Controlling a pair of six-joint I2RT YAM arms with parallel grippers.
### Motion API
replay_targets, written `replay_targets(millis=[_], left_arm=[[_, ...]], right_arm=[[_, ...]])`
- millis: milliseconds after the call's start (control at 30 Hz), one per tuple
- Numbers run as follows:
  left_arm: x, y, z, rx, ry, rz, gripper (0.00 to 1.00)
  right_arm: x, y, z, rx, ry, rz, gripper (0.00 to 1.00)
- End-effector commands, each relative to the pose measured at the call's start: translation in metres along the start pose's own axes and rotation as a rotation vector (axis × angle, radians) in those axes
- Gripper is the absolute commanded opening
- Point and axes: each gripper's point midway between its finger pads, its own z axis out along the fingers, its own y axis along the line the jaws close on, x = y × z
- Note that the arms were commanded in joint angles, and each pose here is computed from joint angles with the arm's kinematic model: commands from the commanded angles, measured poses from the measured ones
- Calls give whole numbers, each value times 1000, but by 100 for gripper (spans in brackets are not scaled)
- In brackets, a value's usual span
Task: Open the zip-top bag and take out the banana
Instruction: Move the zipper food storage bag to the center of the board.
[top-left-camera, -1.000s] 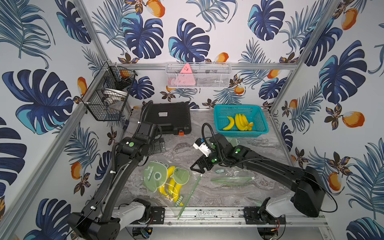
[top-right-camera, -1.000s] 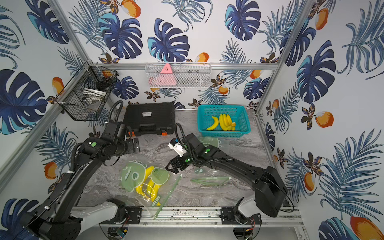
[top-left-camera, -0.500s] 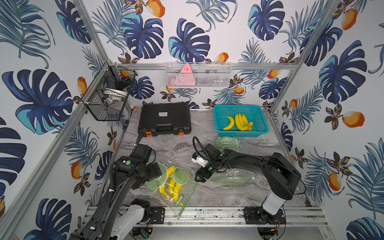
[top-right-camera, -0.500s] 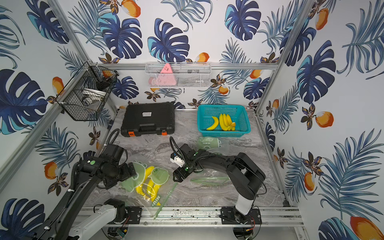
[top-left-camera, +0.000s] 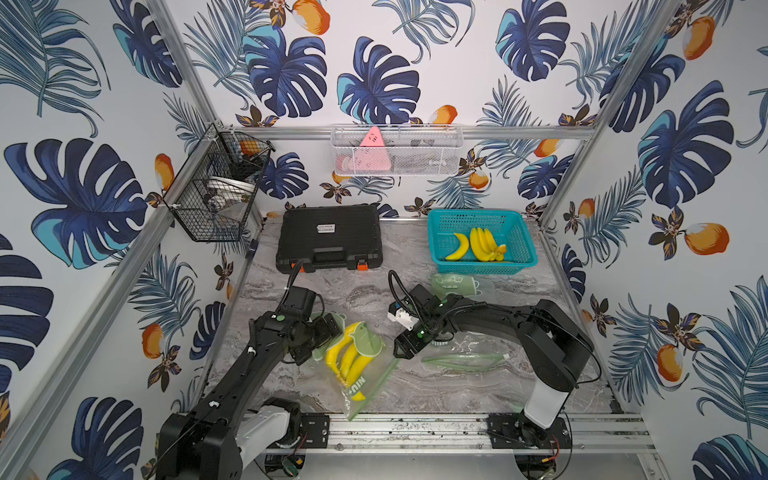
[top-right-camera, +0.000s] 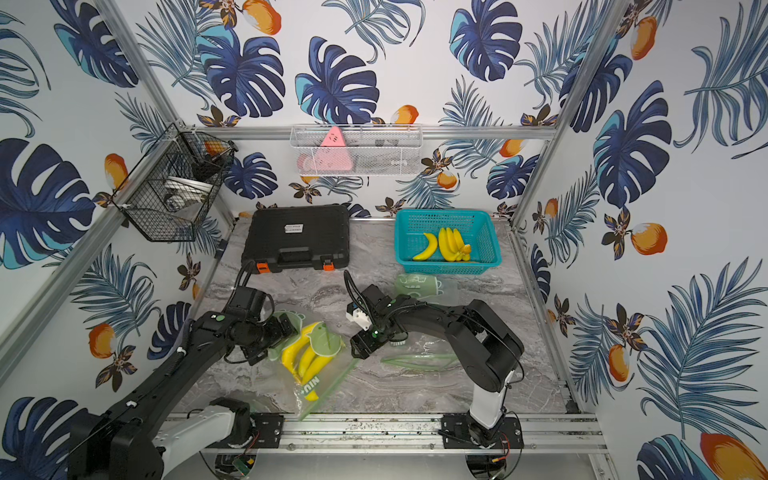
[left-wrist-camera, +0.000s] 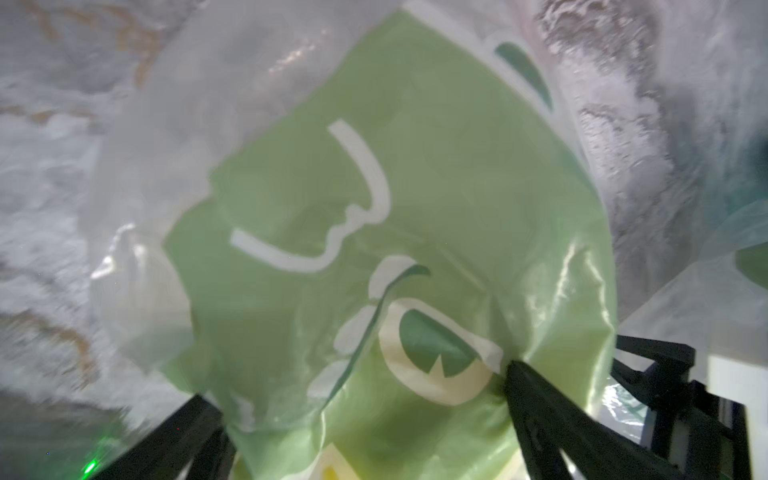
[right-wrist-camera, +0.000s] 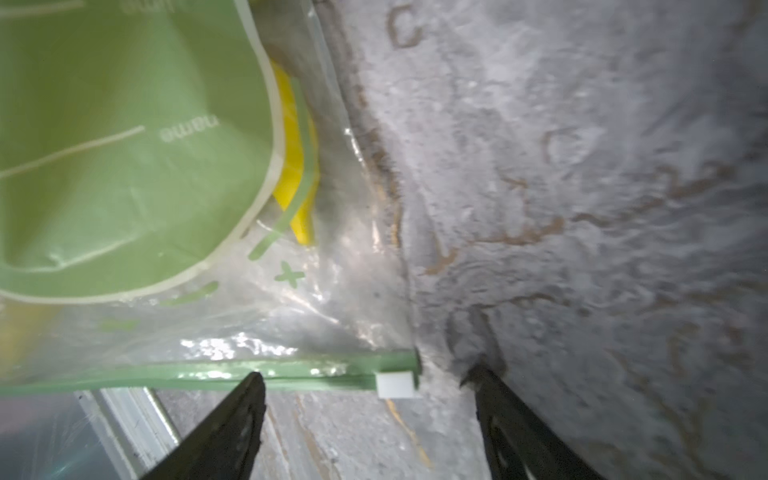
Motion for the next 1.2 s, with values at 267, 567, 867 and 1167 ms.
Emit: replay_targets(millis=[267,567,867,1167], left_arm=[[-34,13,46,-51,-152,-40,87],[-49,-16,70,46,-182,-52,79],[-62,-48,80,91,-263,20,78],[-82,-62,67,120,-362,49,76]], right_arm=[[30,-2,16,-22,111,103,61],[23,-3,11,-5,89,135,61],[15,20,1,-144,44,230,66],[0,3,-48,-71,-81,272,72]])
